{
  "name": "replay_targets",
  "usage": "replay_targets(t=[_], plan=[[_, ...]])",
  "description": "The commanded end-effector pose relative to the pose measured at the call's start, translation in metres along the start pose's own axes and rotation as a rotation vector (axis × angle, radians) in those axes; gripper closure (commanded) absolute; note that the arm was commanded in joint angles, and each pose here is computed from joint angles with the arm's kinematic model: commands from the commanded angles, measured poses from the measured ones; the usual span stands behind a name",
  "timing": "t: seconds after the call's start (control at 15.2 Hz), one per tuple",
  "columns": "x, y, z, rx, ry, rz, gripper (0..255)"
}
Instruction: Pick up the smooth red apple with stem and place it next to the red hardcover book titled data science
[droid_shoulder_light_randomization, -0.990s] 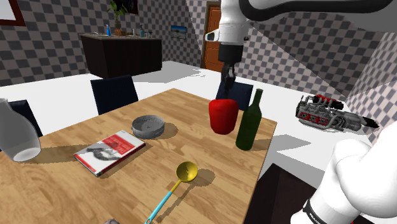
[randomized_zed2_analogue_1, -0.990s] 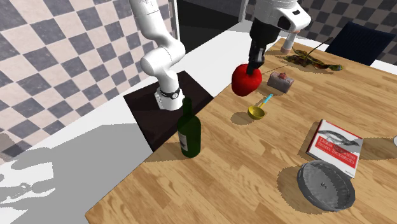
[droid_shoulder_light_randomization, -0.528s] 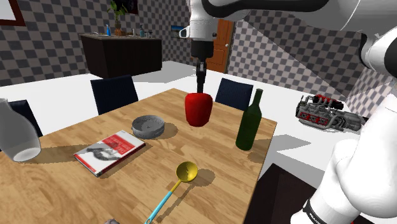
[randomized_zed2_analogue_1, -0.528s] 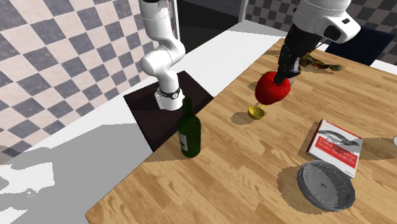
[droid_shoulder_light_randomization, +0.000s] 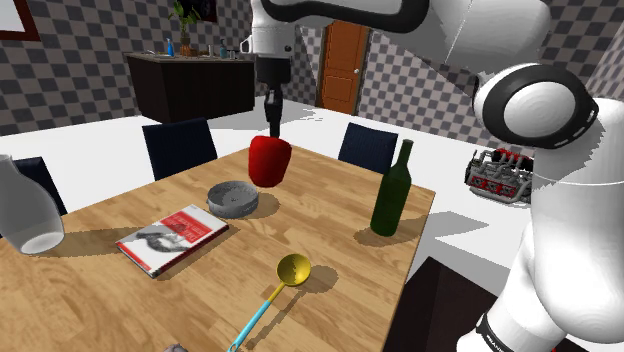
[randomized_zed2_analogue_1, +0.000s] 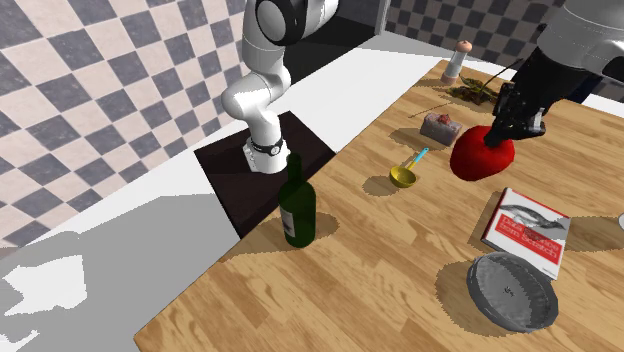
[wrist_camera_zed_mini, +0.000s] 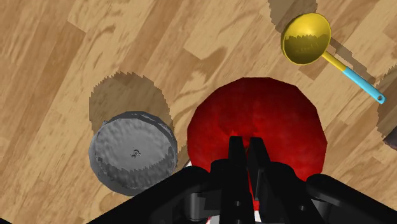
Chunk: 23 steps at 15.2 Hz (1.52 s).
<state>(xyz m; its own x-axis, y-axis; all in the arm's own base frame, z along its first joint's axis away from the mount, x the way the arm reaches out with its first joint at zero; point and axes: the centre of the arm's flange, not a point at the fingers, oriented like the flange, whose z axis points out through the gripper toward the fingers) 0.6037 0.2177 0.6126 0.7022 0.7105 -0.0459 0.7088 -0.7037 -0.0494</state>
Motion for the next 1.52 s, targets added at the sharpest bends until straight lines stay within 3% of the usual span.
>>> replay_targets(t=[0.0, 1.45], plan=[[0.009, 0.005, 0.005, -0.001, 0.001, 0.0, 255], [0.014, 0.01, 0.121, -0.001, 0.001, 0.0, 255]])
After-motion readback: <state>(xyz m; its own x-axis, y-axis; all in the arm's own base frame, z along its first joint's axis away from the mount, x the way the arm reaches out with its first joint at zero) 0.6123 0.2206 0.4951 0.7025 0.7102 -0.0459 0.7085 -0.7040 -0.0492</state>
